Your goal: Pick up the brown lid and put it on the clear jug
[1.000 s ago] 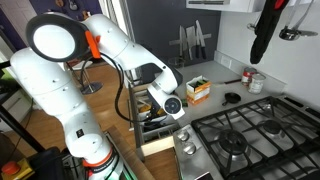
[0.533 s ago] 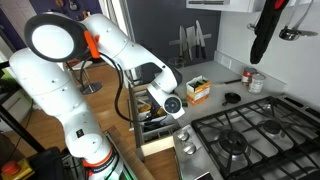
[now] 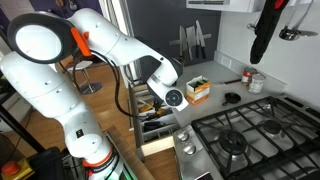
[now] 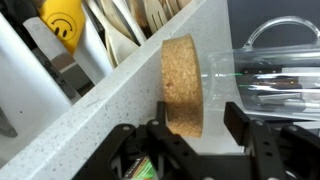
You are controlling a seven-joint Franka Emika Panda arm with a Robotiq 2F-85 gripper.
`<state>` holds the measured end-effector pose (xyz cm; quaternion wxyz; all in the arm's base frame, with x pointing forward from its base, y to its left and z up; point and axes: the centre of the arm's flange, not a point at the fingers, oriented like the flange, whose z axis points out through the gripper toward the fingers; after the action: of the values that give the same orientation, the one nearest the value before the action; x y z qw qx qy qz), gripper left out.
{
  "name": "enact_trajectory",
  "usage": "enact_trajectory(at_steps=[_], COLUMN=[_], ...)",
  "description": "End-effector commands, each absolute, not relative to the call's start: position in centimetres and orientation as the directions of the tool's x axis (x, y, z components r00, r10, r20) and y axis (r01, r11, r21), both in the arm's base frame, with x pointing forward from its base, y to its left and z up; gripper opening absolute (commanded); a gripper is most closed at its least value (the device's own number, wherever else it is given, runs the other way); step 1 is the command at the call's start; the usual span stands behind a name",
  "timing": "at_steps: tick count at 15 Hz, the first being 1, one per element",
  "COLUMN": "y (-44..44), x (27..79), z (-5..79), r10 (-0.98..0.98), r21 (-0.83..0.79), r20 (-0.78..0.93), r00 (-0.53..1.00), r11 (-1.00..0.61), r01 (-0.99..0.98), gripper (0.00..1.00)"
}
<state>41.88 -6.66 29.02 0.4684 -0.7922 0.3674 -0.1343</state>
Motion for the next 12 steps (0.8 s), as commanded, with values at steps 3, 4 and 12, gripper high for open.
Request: enact_trajectory(at_steps=[3, 4, 12], y=[-6.7, -6.4, -4.3], x=[42.2, 42.3, 42.8], z=[28.1, 27.6, 23.8], r10=[-0.685, -0.670, -0.598], r21=[-0.855, -0.853, -0.850], r20=[-0.111, -0.122, -0.198], r00=[0.720, 0.732, 0.777], r11=[-0.303, -0.307, -0.290], r01=[-0.420, -0.423, -0.440], gripper=[0.38, 0.38, 0.38])
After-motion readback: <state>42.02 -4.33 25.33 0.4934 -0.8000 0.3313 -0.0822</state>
